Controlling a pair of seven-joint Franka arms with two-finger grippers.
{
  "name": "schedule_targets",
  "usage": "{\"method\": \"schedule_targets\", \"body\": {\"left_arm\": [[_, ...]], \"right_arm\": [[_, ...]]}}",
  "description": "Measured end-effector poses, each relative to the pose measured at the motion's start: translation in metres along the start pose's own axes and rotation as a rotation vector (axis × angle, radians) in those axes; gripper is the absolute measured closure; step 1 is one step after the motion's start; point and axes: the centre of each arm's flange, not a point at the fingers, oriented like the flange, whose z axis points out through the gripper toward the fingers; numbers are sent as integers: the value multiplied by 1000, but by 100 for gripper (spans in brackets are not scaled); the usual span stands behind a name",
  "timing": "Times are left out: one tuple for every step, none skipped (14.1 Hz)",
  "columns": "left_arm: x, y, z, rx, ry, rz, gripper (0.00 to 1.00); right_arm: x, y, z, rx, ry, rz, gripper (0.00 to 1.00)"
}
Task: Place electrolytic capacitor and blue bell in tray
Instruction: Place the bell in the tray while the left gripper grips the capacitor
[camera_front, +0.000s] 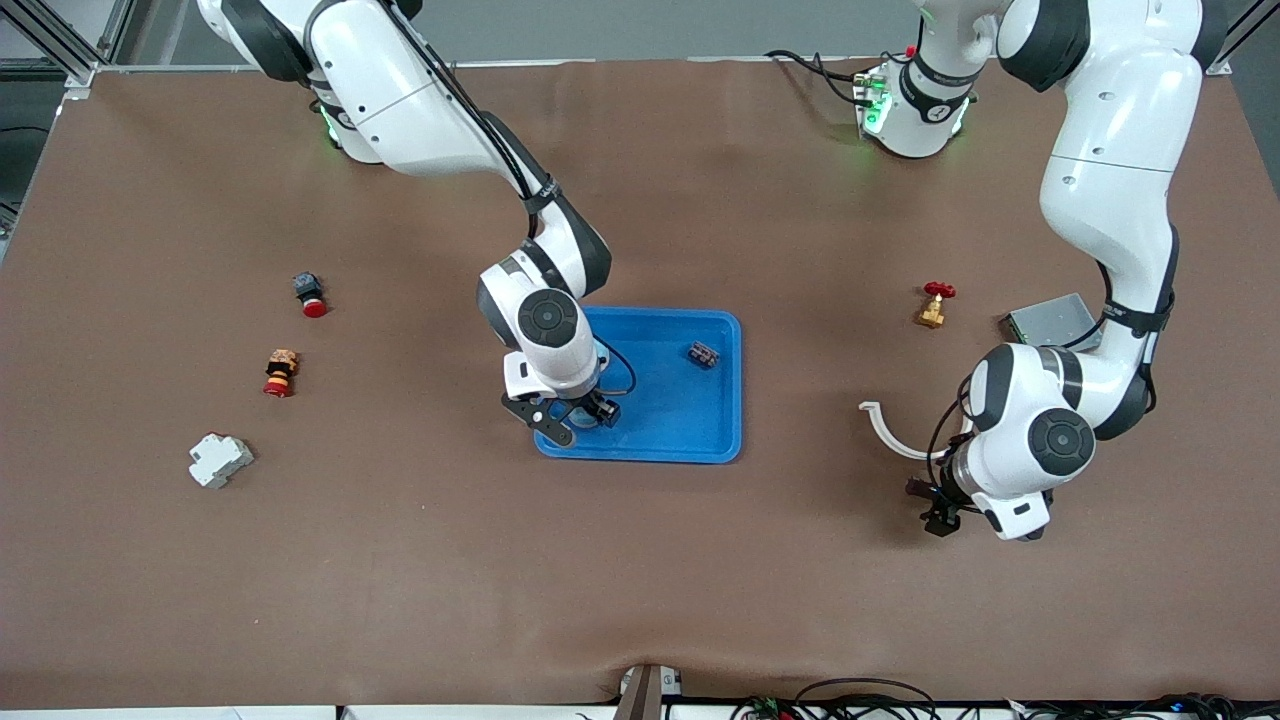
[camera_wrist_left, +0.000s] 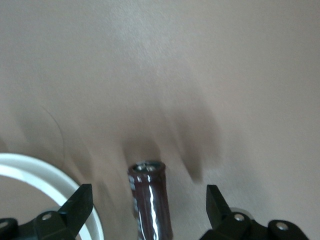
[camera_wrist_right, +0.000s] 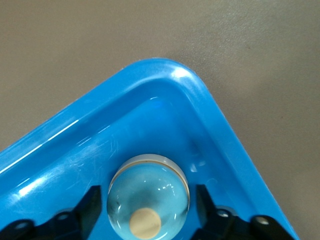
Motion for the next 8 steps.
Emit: {"method": "schedule_targets", "body": {"left_arm": [[0, -1, 3, 4, -1, 0, 0], [-1, -1, 6, 7, -2, 2, 0], [-3, -1, 7, 9, -3, 4, 0], [-4, -1, 8, 10, -4, 6, 0], [-5, 0, 9, 11, -4, 7, 0], [-6, 0, 9, 11, -4, 8, 0], [-6, 0, 9, 11, -4, 9, 0], [-6, 0, 9, 11, -4, 9, 0]], "right_arm": [[0, 0, -1, 1, 0, 0, 0], [1, -2, -2, 5, 2, 0, 0], [2, -5, -7, 13, 4, 2, 0], [3, -8, -13, 16, 5, 3, 0], [4, -12, -20, 13, 3, 3, 0], [6, -15, -30, 5, 0, 4, 0], [8, -17, -40, -8, -5, 6, 0], [13, -19, -52, -19, -9, 12, 0]]}}
